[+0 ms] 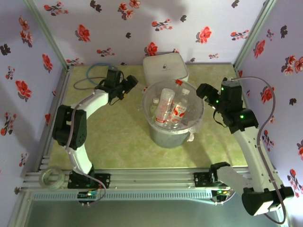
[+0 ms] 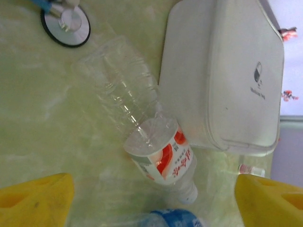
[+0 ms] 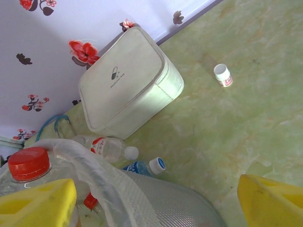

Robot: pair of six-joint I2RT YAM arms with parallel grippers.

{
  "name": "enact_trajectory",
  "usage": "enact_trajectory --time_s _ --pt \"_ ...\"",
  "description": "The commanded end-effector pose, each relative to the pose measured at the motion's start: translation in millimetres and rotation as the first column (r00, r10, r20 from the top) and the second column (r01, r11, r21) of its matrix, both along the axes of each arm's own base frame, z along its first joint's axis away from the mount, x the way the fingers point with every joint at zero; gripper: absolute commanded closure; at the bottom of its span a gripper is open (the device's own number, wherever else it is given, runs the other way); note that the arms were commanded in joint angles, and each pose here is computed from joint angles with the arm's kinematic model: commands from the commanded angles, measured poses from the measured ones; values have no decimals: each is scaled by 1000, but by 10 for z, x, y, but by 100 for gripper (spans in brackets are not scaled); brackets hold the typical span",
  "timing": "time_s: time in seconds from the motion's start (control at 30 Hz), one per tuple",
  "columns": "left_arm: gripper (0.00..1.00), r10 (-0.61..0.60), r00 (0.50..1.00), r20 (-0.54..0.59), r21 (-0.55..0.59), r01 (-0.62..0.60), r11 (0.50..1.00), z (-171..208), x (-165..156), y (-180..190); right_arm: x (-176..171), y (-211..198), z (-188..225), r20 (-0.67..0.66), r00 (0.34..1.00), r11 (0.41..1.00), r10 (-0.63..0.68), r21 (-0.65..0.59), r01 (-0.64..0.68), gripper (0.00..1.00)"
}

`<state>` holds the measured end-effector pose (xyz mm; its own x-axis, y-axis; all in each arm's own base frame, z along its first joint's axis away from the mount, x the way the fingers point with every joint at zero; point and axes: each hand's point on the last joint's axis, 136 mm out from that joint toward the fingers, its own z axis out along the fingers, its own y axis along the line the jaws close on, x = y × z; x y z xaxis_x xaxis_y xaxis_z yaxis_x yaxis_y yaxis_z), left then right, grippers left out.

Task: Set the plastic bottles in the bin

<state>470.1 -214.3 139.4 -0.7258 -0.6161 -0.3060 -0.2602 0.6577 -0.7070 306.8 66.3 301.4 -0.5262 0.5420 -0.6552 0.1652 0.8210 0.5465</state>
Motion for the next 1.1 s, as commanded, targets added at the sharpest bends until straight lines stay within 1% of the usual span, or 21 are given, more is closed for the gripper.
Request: enact_trajectory --time_s 0.0,0.07,0.1,0.33,0.47,0.63,0.7,0.8,1.0,1.07 --pt "2 62 998 -1 -79 -62 995 -20 129 -126 -51 -96 48 18 999 999 -42 -4 42 11" --pt "0 65 998 -14 -80 -66 995 -95 160 -174 -65 -116 43 19 999 999 -48 -10 48 11" --pt "0 61 998 -18 -84 -63 994 -135 175 -217 -68 -126 31 18 998 999 -52 -13 52 9" --pt "0 38 996 -79 -100 -46 994 -485 270 -443 -91 -150 52 22 998 998 -60 -8 60 9" --pt "0 33 992 -125 -87 -44 995 -744 340 -491 -151 -232 26 17 996 996 -83 -39 84 9" --pt "1 21 985 -170 -76 -35 997 -1044 417 -549 -168 -262 -19 7 996 995 -85 -49 85 9" --pt "4 20 983 -185 -73 -34 997 -1118 418 -556 -182 -270 -19 9 996 995 -84 -53 85 9" --pt "12 25 982 -188 -75 -40 996 -1152 412 -552 -224 -306 -27 5 996 994 -90 -66 90 9" --pt "23 34 985 -167 -85 -48 995 -1048 452 -540 -268 -393 -58 11 993 990 -117 -80 118 7" --pt "30 45 988 -150 -107 -61 992 -987 485 -532 -239 -363 -61 10 994 992 -108 -61 108 7"
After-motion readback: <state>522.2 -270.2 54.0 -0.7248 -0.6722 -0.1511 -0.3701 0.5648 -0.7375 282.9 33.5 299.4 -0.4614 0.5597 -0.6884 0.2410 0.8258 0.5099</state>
